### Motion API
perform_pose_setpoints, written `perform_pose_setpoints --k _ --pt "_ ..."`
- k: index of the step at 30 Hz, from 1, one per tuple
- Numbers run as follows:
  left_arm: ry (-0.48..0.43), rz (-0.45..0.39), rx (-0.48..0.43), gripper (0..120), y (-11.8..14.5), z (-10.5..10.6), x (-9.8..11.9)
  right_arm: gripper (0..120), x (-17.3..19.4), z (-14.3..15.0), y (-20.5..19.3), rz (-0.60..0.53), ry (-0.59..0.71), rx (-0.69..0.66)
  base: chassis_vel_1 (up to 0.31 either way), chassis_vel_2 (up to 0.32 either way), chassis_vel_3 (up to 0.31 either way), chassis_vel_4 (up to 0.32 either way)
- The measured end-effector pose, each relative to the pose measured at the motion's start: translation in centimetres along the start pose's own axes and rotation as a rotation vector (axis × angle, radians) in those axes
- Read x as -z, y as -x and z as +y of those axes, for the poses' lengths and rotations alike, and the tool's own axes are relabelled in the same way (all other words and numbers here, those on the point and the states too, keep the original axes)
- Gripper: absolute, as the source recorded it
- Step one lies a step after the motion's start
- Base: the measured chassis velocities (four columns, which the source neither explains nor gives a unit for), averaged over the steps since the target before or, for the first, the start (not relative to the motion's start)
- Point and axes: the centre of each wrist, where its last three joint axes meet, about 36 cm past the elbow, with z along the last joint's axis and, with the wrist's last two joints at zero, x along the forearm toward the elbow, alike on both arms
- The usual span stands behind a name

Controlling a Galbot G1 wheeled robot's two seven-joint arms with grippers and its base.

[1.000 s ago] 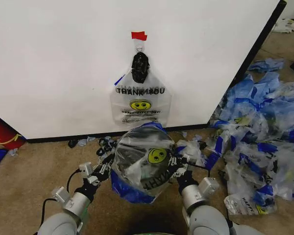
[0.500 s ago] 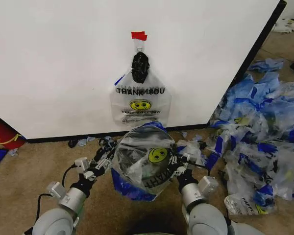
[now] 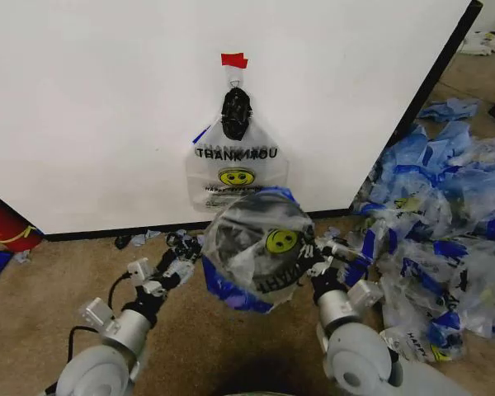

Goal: Pick up the garbage bag from the wall and place it over the trash bin.

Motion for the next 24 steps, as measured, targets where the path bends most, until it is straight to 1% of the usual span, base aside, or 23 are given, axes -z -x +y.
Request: perform_pose_setpoints --k 3,4,6,13,17,24 --pt "-0.055 0.012 -0.014 96 -0.2 -1.0 0.1 0 0.4 -0.1 0.4 -0.005 0.017 -0.013 0.000 0.000 0.000 0.000" --pt "-0.055 0.012 -0.014 96 -0.2 -1.0 0.1 0 0.4 -0.1 0.4 -0.005 0.017 -0.013 0.000 0.000 0.000 0.000" --pt "-0.093 0.026 -0.016 95 -0.4 -1.4 -0.1 0 0.5 -0.1 0.6 -0.007 0.035 -0.023 0.000 0.000 0.000 0.000" --pt "-0.149 0.065 -0.008 94 -0.8 -1.2 -1.9 0 0.7 0.1 0.7 -0.013 0.065 -0.047 0.000 0.000 0.000 0.000" --pt "-0.182 0.048 -0.024 93 -0.3 -1.3 -2.5 0 0.8 0.6 0.6 -0.010 0.079 -0.048 0.000 0.000 0.000 0.000" --pt "-0.200 0.034 -0.040 90 -0.1 -1.3 -2.9 0 0.7 0.9 0.4 -0.001 0.086 -0.048 0.000 0.000 0.000 0.000"
